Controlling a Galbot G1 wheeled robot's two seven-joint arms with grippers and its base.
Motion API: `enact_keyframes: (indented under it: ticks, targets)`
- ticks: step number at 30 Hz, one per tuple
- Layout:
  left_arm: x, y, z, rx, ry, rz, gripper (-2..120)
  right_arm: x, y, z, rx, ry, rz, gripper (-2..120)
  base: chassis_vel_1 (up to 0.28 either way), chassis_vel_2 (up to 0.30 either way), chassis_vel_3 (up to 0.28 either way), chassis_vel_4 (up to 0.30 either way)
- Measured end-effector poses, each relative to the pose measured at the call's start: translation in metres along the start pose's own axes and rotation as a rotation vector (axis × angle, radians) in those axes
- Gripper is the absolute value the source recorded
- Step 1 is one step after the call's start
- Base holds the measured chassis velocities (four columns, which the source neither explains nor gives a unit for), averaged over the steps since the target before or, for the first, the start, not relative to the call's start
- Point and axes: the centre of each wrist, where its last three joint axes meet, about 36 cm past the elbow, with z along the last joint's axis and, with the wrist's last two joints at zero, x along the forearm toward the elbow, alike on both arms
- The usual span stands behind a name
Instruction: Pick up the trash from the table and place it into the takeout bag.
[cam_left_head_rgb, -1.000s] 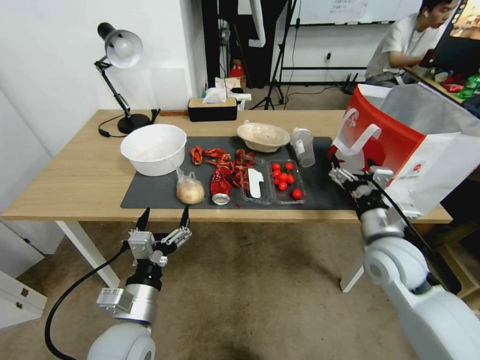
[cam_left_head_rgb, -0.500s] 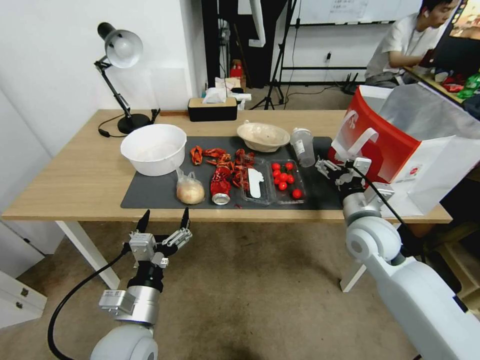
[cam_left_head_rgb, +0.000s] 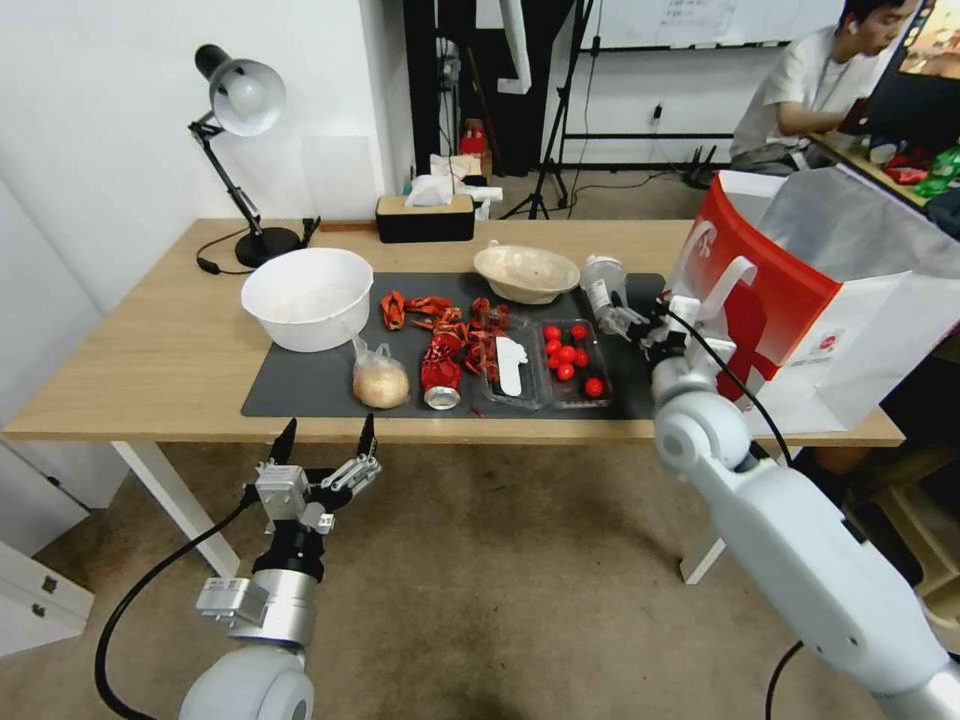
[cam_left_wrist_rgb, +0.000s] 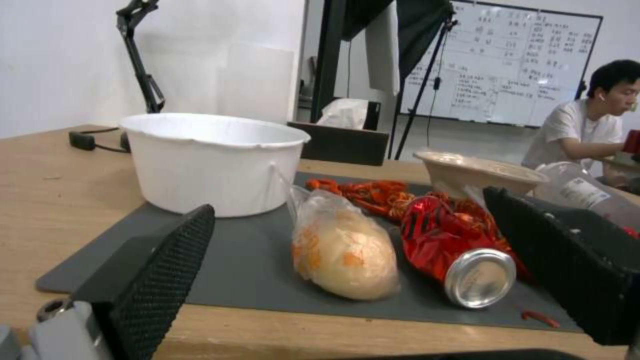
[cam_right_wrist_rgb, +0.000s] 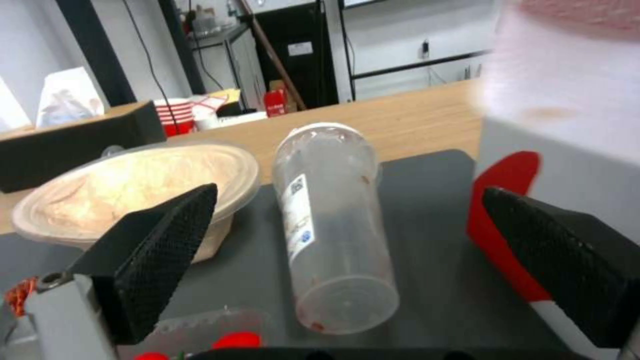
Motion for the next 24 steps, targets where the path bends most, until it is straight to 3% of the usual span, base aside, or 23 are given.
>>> enact_keyframes:
  ticks: [24]
  targets:
    - [0.001,-0.002,-0.008,0.0,-0.01,0.004,100,-0.022,0.012,0.0,0.068,0.039,-0.017,100,0.0,0.0,0.0,0.0]
